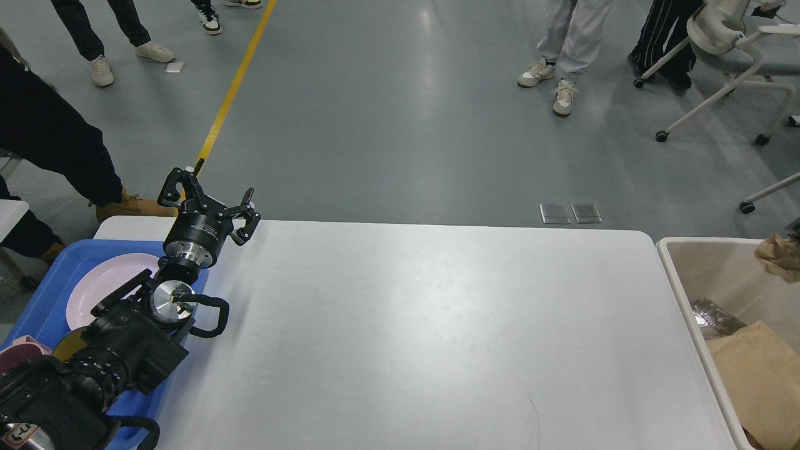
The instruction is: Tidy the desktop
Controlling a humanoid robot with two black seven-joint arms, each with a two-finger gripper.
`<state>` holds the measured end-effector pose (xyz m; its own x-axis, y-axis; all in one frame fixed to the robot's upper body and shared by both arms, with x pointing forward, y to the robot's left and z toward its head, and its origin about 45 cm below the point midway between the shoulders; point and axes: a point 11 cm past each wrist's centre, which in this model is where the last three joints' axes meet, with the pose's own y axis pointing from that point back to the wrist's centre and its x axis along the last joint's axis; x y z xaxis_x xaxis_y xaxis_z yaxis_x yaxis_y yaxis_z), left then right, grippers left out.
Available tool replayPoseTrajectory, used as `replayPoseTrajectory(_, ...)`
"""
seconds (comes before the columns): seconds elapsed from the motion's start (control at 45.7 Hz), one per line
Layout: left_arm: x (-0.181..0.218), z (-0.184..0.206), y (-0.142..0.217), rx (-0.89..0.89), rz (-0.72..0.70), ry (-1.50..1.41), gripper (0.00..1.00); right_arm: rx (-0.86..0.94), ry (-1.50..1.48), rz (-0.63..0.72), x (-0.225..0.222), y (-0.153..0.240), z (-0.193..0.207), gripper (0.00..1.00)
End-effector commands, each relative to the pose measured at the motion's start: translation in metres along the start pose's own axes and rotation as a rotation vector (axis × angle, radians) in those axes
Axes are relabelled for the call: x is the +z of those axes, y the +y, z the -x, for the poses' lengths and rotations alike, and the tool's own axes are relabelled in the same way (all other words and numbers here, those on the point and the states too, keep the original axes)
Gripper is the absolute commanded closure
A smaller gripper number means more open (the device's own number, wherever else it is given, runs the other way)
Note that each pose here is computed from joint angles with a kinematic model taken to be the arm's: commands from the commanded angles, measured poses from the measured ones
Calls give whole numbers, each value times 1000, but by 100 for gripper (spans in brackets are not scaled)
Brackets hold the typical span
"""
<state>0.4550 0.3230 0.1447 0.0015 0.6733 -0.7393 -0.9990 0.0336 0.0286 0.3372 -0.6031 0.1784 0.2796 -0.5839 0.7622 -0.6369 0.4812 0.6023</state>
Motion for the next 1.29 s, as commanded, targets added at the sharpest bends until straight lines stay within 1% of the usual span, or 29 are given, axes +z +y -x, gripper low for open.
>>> replayPoseTrajectory(0.0,0,-1,0,1,-1,0,3,14,-31,27,22,-7,23,0)
replayPoseTrajectory(0.087,0,0,0,0,0,0,3,29,-26,33,26,-11,32,0)
replayPoseTrajectory(0.24,0,0,0,0,0,0,3,40,-51,21,21,-15,45,0)
replayPoseTrajectory(0.372,0,0,0,-1,-1,-1,3,61,-222,-33,3,-16,43,0)
replayPoseTrajectory(0.547,0,0,0,0,0,0,3,77,-757,-186,-54,-17,36,0)
replayPoseTrajectory(0.612,0,0,0,-1,-1,-1,3,47,-898,-239,-79,-17,40,0)
replayPoseTrajectory(0.656,0,0,0,0,0,0,3,13,-968,-287,-102,-15,49,0)
replayPoseTrajectory(0.721,0,0,0,0,0,0,3,-14,-1056,-394,-134,-9,57,0)
replayPoseTrajectory(0.809,0,-1,0,1,-1,0,3,14,-1159,-582,-163,4,55,0)
replayPoseTrajectory(0.853,0,0,0,0,0,0,3,20,-1199,-666,-176,11,61,0)
replayPoseTrajectory(0.918,0,0,0,0,0,0,3,11,-1248,-744,-190,20,72,0)
replayPoseTrajectory(1.006,0,0,0,0,0,0,3,-7,-1288,-746,-195,21,84,0)
replayPoseTrajectory(1.115,0,0,0,0,0,0,3,-62,-1309,-735,-208,24,111,0)
replayPoseTrajectory(1.268,0,-1,0,1,-1,0,3,-86,-1321,-741,-217,27,121,0)
